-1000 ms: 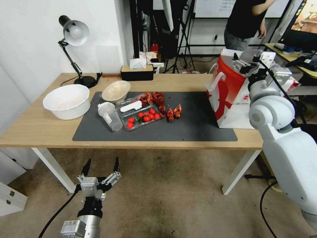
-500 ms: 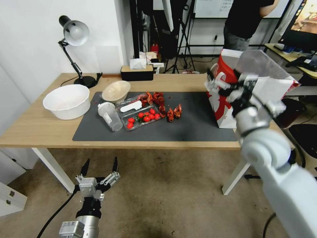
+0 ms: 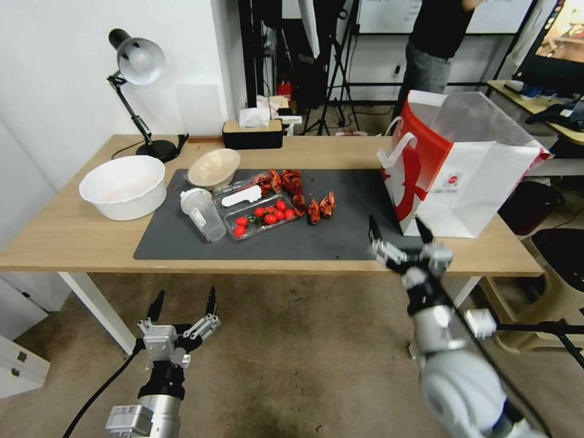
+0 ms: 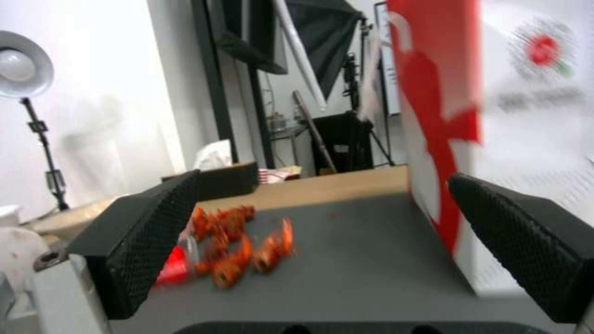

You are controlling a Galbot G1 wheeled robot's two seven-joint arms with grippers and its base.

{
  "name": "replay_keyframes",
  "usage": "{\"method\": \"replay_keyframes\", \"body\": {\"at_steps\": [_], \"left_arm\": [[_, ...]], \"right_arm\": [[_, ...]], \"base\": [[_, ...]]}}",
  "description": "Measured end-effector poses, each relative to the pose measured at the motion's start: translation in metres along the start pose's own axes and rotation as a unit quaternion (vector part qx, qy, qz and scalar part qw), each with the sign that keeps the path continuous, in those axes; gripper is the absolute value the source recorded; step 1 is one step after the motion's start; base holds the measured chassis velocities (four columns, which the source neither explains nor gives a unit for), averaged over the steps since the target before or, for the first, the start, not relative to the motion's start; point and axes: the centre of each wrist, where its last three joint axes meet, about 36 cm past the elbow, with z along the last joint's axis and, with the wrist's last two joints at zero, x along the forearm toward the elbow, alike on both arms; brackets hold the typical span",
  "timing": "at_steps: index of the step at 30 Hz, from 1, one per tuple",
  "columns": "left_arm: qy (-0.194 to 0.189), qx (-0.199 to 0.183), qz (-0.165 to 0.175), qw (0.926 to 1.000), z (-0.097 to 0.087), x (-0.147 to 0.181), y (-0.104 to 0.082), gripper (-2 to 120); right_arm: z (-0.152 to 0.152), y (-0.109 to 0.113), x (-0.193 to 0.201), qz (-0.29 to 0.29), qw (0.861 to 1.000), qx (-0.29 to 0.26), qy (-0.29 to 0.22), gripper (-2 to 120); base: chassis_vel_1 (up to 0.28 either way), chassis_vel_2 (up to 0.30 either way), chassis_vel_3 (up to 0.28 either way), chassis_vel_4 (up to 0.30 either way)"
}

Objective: Pick up the trash from the table and place it into the takeout bag.

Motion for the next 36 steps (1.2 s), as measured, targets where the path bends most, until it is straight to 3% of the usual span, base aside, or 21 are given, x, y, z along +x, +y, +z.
{"method": "replay_keyframes", "body": {"at_steps": [11, 17, 27, 31, 36], "left_arm": [[-0.004, 0.002, 0.004, 1.0000, -0.001, -0.005, 0.000, 100], [-0.010, 0.002, 0.002, 0.9999, -0.005, -0.012, 0.002, 100], [-0.013, 0.035, -0.003, 0.9993, -0.020, -0.040, 0.004, 100], [-0.020, 0.050, 0.001, 0.9985, -0.026, -0.053, 0.010, 100], [-0.025, 0.062, 0.013, 0.9977, -0.035, -0.073, 0.033, 100]], "right_arm": [[0.057, -0.015, 0.050, 0.013, 1.000, 0.009, 0.014, 100], [0.065, -0.017, 0.054, 0.011, 1.000, 0.010, 0.024, 100], [0.074, -0.019, 0.060, 0.010, 0.999, 0.011, 0.040, 100], [0.074, -0.019, 0.058, 0.005, 0.999, 0.011, 0.041, 100], [0.076, -0.017, 0.047, -0.012, 0.999, 0.013, 0.044, 100]], "base": [[0.000, 0.000, 0.000, 0.000], [0.000, 0.000, 0.000, 0.000], [0.000, 0.000, 0.000, 0.000], [0.000, 0.000, 0.000, 0.000], [0.000, 0.000, 0.000, 0.000]]}}
